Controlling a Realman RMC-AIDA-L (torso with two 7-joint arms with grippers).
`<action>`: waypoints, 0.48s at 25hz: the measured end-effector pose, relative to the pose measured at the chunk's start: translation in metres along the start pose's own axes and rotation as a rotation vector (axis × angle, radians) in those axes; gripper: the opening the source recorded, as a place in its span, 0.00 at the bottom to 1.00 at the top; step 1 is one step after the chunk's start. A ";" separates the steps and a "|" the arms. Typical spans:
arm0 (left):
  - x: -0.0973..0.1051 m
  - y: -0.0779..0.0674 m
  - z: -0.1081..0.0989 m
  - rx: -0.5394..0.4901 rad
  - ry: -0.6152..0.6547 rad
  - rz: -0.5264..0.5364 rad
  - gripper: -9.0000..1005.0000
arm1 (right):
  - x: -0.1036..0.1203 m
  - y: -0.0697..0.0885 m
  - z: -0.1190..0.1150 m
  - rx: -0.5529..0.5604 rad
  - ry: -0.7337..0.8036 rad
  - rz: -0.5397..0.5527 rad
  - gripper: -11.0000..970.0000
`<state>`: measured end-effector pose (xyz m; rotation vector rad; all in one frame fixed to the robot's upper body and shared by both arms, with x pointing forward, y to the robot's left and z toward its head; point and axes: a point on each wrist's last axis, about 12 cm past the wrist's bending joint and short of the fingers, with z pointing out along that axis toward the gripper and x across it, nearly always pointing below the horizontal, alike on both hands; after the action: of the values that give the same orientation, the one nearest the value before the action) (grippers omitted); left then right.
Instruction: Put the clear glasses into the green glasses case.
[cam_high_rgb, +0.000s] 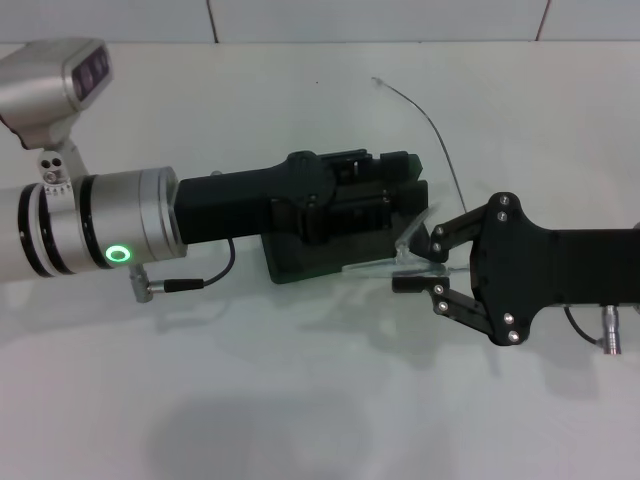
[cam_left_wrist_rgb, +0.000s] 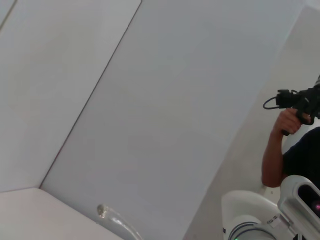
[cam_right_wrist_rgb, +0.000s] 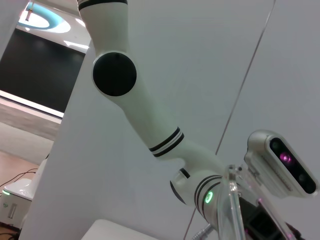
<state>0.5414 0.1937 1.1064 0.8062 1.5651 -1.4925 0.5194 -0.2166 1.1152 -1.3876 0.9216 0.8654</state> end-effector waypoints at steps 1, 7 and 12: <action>0.000 0.000 0.000 0.000 -0.001 0.001 0.60 | 0.000 0.001 -0.001 0.001 0.001 0.000 0.14; -0.006 0.001 -0.009 -0.013 -0.048 0.006 0.60 | -0.001 0.002 -0.005 0.007 0.003 -0.003 0.14; -0.007 -0.001 -0.004 0.010 -0.033 -0.003 0.60 | 0.000 0.001 -0.006 0.012 0.011 -0.004 0.14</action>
<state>0.5437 0.1985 1.1132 0.7812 1.5365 -1.5099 0.5184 -0.2223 1.1148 -1.3845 0.9305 0.8488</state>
